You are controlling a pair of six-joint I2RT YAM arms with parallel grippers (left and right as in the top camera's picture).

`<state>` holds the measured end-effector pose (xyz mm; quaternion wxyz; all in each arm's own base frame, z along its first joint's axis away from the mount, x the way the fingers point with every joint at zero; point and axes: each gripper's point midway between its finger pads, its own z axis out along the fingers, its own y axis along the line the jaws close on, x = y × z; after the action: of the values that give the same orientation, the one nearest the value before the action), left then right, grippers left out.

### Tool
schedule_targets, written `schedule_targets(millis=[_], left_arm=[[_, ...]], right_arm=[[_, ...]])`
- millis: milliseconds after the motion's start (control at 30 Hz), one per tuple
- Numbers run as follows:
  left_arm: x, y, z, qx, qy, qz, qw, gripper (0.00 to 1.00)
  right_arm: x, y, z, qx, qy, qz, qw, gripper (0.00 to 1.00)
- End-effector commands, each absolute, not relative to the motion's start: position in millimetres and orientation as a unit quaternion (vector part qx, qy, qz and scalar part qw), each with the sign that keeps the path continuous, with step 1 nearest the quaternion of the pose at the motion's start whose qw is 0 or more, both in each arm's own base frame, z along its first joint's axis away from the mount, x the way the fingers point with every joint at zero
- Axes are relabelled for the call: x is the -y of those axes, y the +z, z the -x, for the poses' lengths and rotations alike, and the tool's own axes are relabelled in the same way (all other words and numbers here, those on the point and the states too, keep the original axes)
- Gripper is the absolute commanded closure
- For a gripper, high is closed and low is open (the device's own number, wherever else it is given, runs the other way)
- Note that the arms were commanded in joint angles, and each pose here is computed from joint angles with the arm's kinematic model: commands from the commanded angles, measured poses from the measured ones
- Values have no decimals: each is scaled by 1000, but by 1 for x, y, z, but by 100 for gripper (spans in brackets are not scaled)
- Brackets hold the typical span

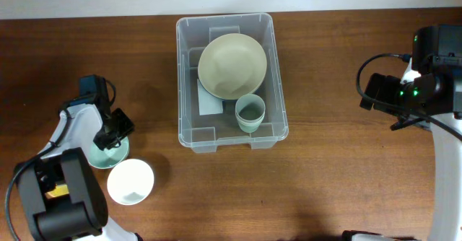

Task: Pack container
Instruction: 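Grasp the mint green bowl rim with the left gripper, then lower the mint bowl into the bin's front left and release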

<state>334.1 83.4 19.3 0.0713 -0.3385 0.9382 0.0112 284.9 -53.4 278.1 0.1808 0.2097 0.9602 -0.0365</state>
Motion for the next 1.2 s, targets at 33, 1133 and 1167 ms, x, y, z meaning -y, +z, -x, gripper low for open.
schedule_targets(millis=[33,1133,1167], left_arm=[[-86,28,-357,-939,-1,328,106,94],[218,141,-343,-994,-52,-75,55,99],[217,133,-341,-995,-46,-75,44,99]], right_arm=[[55,277,-284,-961,-40,-211,177,1],[55,277,-284,-960,-40,-211,177,1],[55,277,-284,-960,-40,-211,177,1]])
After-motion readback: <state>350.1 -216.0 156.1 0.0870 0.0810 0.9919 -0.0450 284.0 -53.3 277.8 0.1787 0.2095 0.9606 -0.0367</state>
